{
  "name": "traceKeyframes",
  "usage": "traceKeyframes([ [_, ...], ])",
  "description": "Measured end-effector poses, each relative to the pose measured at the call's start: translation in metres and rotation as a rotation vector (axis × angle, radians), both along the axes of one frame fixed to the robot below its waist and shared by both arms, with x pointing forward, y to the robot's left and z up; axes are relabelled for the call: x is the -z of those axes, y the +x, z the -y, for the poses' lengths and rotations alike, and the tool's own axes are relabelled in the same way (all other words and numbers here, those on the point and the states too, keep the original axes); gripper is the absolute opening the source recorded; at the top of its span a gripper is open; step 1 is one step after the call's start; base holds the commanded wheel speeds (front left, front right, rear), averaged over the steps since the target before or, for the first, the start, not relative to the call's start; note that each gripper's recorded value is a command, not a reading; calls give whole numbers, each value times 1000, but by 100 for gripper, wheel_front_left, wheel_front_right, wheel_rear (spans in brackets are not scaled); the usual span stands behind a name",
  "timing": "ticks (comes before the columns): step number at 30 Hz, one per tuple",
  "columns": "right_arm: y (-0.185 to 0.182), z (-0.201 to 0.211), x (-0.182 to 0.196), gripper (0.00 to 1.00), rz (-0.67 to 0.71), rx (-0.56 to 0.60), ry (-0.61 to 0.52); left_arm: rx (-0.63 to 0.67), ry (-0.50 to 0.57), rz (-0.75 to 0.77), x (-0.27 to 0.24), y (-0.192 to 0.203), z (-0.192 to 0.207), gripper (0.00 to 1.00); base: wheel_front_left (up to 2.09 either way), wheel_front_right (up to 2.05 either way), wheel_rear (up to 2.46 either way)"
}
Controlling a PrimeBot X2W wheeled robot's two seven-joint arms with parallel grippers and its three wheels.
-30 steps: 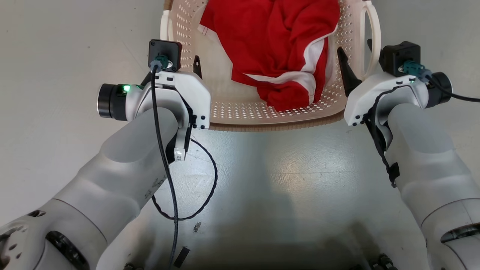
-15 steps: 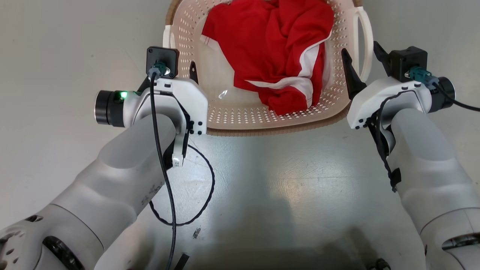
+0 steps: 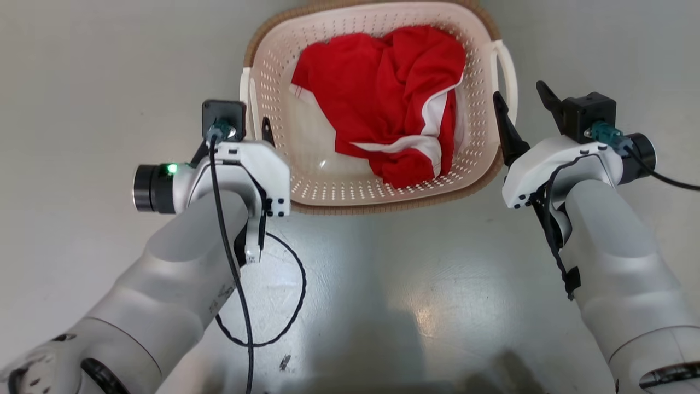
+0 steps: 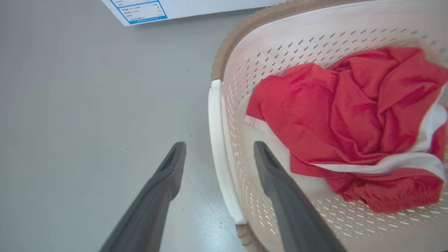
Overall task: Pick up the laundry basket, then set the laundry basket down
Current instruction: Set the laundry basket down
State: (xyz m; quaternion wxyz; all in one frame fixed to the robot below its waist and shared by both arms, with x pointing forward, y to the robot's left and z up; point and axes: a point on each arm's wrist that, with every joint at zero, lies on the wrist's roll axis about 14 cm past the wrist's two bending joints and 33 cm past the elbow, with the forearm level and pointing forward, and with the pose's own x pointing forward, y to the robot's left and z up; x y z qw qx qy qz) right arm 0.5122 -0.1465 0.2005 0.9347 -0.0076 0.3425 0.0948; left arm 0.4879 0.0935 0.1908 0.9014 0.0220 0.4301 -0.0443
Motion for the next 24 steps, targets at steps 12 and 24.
traceKeyframes([
  [12, 0, 1, -57, 100, 108, 2, 7, -81, -81, 118, -45, 15, -20, 100, 0, 0, 0],
  [24, -6, 2, -124, 100, 252, 12, 18, -94, -152, 300, -117, 21, -19, 100, 0, 0, 0],
])
